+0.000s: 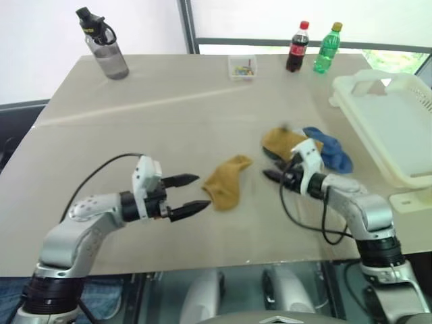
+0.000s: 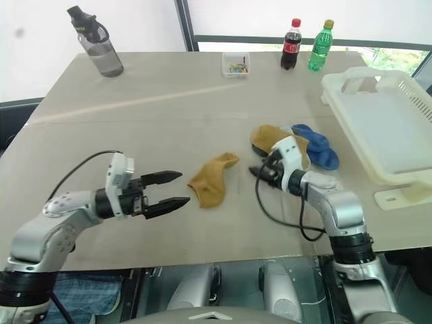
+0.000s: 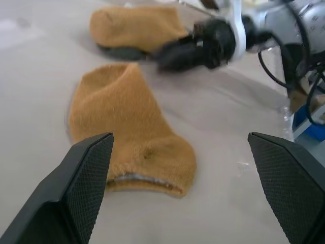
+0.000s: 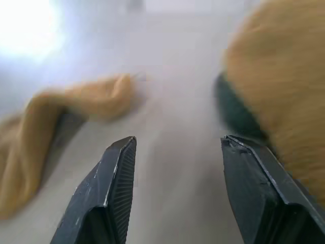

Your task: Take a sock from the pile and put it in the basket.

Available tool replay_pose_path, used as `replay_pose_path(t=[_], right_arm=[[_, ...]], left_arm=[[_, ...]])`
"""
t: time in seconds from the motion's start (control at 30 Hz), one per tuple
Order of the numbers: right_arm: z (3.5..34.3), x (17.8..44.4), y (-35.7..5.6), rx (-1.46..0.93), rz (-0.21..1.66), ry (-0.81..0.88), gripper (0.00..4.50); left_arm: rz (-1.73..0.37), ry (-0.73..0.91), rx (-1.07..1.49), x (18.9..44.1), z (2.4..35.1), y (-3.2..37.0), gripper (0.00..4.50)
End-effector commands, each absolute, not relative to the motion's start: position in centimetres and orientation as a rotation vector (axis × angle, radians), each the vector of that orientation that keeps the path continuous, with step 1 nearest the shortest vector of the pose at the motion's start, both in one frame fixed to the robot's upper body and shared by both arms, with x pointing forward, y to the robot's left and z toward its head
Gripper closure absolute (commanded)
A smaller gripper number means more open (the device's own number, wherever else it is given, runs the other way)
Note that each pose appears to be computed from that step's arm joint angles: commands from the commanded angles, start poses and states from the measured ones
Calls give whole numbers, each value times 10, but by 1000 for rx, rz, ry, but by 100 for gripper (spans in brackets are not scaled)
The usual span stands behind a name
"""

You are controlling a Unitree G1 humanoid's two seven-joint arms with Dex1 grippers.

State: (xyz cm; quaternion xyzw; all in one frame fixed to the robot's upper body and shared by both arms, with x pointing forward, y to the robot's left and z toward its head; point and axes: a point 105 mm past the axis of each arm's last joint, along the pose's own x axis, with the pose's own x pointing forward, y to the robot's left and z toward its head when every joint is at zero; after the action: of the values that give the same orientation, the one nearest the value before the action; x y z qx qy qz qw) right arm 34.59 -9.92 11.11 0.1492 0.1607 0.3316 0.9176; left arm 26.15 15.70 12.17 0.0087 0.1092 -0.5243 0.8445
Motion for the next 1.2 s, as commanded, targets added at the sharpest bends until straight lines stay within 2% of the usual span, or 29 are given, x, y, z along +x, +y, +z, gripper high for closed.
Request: replay_pose_path(t=[0.03, 0.1, 0.2, 0.37, 0.47, 0.57, 1.17, 1.2], right_arm=[[116, 343, -95, 481, 693, 362, 180], [117, 342, -87, 583, 696, 382, 180], [116, 340, -78, 610, 703, 409, 180], [124, 339, -65, 671, 713, 410, 180], [129, 340, -61, 689, 712, 406, 180], [132, 340, -60, 699, 711, 400, 180], [130, 333, -28, 740, 773, 475, 180], [131, 333, -28, 742, 775, 472, 201]], left_arm=[[-1113, 196, 43, 268, 125, 151, 0], [-1091, 189, 49, 279, 123, 147, 0], [-1085, 179, 42, 290, 121, 140, 0], [-1109, 231, 101, 296, 104, 123, 0], [-1078, 297, 210, 300, 88, 123, 0], [-1040, 307, 244, 306, 86, 126, 0], [-1087, 279, 254, 297, 86, 125, 0], [-1090, 278, 252, 296, 86, 125, 0]])
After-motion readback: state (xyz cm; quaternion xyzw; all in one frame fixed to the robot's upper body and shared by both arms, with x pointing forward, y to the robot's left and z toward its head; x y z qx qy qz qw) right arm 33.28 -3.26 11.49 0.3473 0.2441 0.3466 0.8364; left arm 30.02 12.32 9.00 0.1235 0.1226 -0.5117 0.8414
